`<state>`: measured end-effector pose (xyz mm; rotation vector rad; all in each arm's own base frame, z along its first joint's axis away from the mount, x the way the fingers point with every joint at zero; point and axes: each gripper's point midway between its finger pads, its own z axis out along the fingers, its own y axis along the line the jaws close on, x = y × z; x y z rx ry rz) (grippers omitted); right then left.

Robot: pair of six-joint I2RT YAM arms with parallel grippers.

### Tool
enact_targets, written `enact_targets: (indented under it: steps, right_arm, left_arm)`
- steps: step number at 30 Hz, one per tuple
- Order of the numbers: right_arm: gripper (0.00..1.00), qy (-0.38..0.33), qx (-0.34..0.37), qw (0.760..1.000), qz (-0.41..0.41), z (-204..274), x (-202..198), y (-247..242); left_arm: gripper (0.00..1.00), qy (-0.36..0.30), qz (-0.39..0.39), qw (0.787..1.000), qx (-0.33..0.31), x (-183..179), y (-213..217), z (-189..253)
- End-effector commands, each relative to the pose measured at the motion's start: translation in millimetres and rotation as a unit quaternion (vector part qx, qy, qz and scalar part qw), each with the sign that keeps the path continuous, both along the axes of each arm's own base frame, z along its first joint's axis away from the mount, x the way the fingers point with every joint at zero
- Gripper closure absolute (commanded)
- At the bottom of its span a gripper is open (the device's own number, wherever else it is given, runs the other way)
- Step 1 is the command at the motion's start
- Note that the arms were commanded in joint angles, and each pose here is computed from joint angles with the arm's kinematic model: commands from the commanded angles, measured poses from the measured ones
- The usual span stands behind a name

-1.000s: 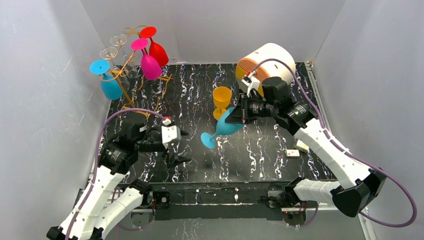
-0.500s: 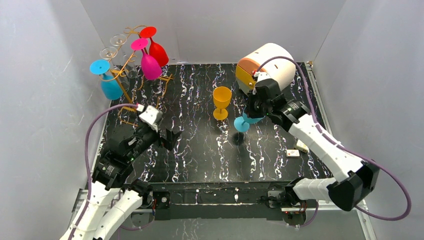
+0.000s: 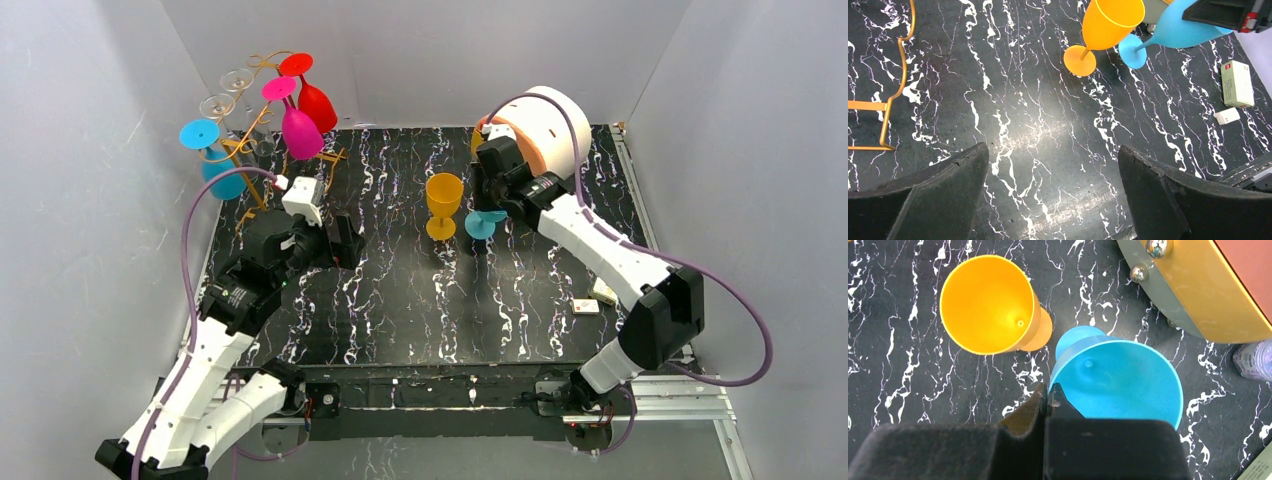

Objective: Take the wine glass off the wine glass rack
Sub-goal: Place the wine glass at the center of the board.

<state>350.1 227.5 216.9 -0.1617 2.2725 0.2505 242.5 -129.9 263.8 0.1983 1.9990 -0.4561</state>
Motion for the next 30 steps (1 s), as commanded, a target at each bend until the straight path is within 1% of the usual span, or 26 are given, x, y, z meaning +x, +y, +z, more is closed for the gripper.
enact_targets:
  steps: [1, 5, 6, 8, 10, 13, 16, 20, 21, 24, 25, 26, 27, 30]
  right_arm:
    - [0.99, -0.024, -0.013, 1.000, -0.002, 12.3, 19.4, 2.6]
    - [0.99, 0.007, -0.042, 0.999, -0.007, -11.4, 21.2, -0.6]
    - [0.99, 0.010, -0.042, 0.999, -0.006, -16.3, 22.4, 0.3]
    - [0.99, 0.020, -0.041, 0.999, 0.015, -27.7, 23.5, 8.1]
    - [0.99, 0.036, -0.048, 0.998, 0.021, -37.6, 25.1, 11.4]
    - [0.99, 0.049, -0.067, 0.996, 0.031, -44.6, 30.1, 14.2]
    - [0.99, 0.056, -0.087, 0.994, 0.032, -46.4, 34.7, 12.3]
    - [0.99, 0.066, -0.086, 0.993, 0.047, -50.9, 33.8, 16.6]
    - [0.96, 0.069, -0.086, 0.993, 0.046, -51.4, 33.3, 16.5]
    - [0.86, 0.078, -0.096, 0.992, 0.038, -52.8, 31.2, 9.9]
    - [0.79, 0.080, -0.097, 0.991, 0.038, -51.1, 30.2, 8.7]
    - [0.76, 0.079, -0.097, 0.991, 0.037, -48.2, 29.8, 7.1]
    - [0.73, 0.078, -0.098, 0.991, 0.038, -44.8, 28.9, 5.6]
    - [0.61, 0.068, -0.098, 0.992, 0.034, -30.7, 28.3, 1.3]
  left_arm:
    - [0.02, -0.002, -0.010, 1.000, -0.022, -10.9, -2.5, 16.1]
    - [0.02, 0.004, 0.001, 1.000, -0.031, -12.1, -1.0, 24.2]
    - [0.02, 0.005, 0.021, 0.999, -0.027, -8.9, 4.8, 25.8]
    - [0.02, 0.014, 0.035, 0.999, -0.025, -5.6, 6.9, 27.1]
    - [0.02, 0.019, 0.031, 0.999, -0.029, -4.2, 3.7, 27.6]
    - [0.02, 0.016, 0.017, 0.999, -0.034, -1.3, -3.1, 33.3]
    - [0.02, 0.008, 0.023, 0.999, -0.037, 2.7, -2.8, 44.1]
    - [0.02, 0.003, 0.031, 0.998, -0.047, 7.9, -3.8, 63.2]
    - [0.02, 0.003, 0.036, 0.998, -0.052, 10.2, -4.4, 68.4]
    - [0.02, 0.002, 0.043, 0.997, -0.060, 16.4, -6.8, 80.1]
    - [0.02, 0.001, 0.048, 0.997, -0.062, 18.8, -6.2, 83.5]
    - [0.02, -0.001, 0.052, 0.997, -0.062, 21.7, -6.3, 87.7]
    - [0.02, -0.003, 0.055, 0.997, -0.060, 26.0, -6.7, 92.6]
    - [0.02, 0.004, 0.062, 0.997, -0.045, 36.6, -7.8, 101.5]
